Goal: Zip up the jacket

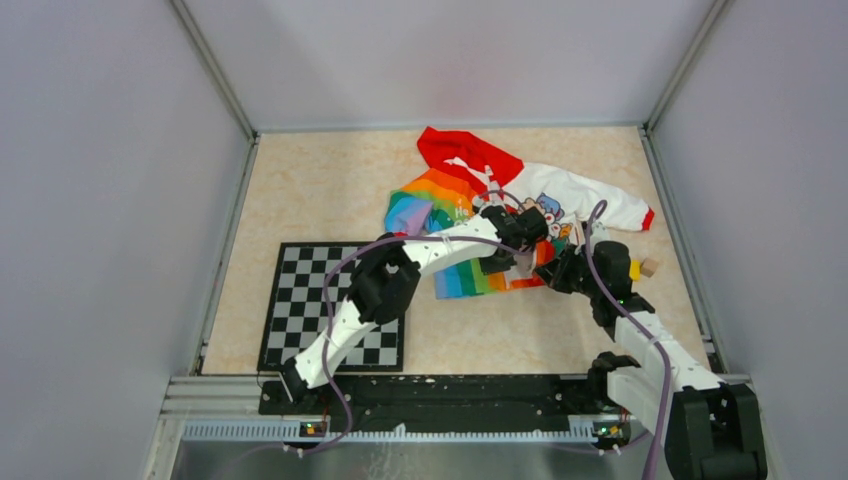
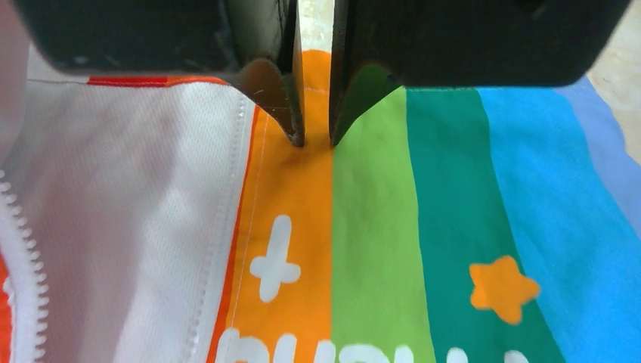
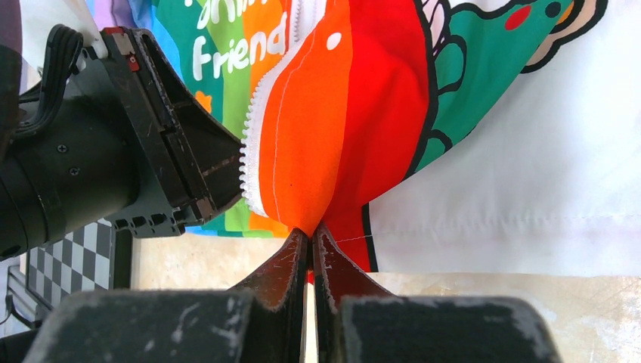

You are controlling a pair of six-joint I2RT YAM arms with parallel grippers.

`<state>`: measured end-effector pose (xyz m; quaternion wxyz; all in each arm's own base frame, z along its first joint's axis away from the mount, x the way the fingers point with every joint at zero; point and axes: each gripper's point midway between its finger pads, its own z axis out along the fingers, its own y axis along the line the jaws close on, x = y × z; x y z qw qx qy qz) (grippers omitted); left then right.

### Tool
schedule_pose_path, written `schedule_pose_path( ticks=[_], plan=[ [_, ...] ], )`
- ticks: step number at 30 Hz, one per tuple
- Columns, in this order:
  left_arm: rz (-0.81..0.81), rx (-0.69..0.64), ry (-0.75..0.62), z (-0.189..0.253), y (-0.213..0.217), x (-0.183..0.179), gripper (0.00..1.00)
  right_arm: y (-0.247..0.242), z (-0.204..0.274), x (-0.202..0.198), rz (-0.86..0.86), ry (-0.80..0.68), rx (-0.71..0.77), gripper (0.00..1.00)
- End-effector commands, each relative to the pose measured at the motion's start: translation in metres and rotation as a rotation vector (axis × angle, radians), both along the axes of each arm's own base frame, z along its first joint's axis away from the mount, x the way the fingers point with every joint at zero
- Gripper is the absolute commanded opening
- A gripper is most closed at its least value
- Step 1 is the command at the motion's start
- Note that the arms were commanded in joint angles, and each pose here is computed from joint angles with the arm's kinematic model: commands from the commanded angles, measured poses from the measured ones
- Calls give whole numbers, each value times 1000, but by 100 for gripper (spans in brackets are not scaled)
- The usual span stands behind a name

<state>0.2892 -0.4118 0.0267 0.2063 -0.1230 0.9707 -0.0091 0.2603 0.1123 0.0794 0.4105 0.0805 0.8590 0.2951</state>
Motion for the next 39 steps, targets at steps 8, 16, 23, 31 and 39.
schedule_pose_path(
  ticks=[8, 16, 23, 31, 39],
  plan=[
    [-298, 132, -150, 22, 26, 15, 20, 6, 11, 2, 28, -54, 19, 0],
    [-428, 25, -10, -11, 62, 3, 25, 29, 15, -11, 152, -12, 111, 0],
    [-627, -150, -205, 37, 48, 1, 53, 42, 8, -29, 250, 53, 173, 0],
    [-635, -56, -175, 41, 51, -6, 59, 42, 7, -25, 243, 36, 168, 0],
    [-610, 61, -169, 28, 53, 2, 53, 43, -2, -27, 249, 63, 179, 0]
  ],
)
